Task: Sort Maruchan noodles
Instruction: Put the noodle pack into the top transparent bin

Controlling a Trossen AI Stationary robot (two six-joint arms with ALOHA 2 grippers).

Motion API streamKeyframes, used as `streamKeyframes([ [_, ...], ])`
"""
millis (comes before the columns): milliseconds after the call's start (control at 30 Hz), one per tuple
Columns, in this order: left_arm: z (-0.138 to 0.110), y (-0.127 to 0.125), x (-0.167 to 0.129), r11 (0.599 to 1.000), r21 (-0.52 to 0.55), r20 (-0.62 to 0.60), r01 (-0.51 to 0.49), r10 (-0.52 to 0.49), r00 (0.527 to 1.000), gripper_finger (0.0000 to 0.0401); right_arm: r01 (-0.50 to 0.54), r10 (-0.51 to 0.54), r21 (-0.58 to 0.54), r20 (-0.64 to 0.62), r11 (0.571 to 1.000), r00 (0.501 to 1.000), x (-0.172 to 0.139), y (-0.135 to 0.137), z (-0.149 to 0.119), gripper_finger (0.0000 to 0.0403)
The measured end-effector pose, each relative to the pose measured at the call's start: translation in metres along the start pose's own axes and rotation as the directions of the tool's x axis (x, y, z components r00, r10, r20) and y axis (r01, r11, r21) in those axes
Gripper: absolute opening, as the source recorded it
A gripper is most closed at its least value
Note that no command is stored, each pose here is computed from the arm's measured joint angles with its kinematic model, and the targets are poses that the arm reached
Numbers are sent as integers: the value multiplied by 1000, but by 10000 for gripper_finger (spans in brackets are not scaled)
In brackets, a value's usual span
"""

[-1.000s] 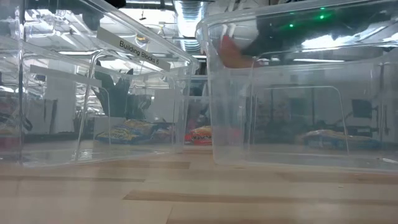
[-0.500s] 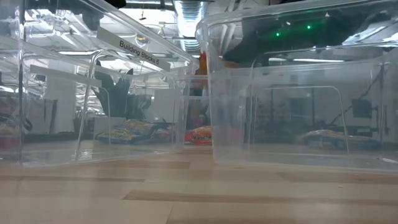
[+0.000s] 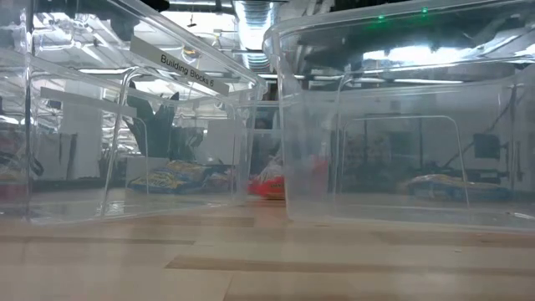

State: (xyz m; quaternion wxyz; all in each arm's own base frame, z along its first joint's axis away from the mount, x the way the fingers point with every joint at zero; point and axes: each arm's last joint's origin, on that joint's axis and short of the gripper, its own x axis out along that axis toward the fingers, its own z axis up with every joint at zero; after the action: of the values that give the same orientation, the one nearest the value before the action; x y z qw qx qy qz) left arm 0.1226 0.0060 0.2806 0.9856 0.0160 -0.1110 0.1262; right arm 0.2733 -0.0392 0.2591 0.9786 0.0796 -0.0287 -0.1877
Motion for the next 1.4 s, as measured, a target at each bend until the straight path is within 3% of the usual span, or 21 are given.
streamKeyframes([
  [267,-1,0,0,1000,1,-7,-16,16,1000,174,-69,69,-72,-1,995,998,-13,16,7,265],
  [533,-2,0,0,1000,5,-22,-16,16,1000,174,-67,62,-87,-57,994,996,-19,15,8,265],
  [767,-2,0,0,1000,5,-22,-17,17,1000,175,-68,64,-53,-62,996,996,-22,15,10,265],
  [833,-2,0,0,1000,5,-22,-16,16,1000,174,-83,84,19,-68,996,994,-23,17,10,265],
  [900,-2,0,0,1000,6,-22,-17,17,1000,174,-158,167,104,-85,982,982,-31,21,15,265],
  [1000,-2,0,0,1000,18,-22,-16,17,1000,175,-310,348,217,-162,926,924,-47,34,33,265],
  [1100,-2,0,0,1000,23,-22,-16,17,1000,174,-373,450,277,-312,885,836,-70,51,47,265],
  [1267,-2,0,0,1000,9,-22,-17,17,1000,175,-344,514,382,-599,858,614,-114,82,59,265],
  [1400,-2,0,0,1000,8,-22,-17,17,1000,174,-190,498,468,-727,863,472,-146,108,66,265],
])
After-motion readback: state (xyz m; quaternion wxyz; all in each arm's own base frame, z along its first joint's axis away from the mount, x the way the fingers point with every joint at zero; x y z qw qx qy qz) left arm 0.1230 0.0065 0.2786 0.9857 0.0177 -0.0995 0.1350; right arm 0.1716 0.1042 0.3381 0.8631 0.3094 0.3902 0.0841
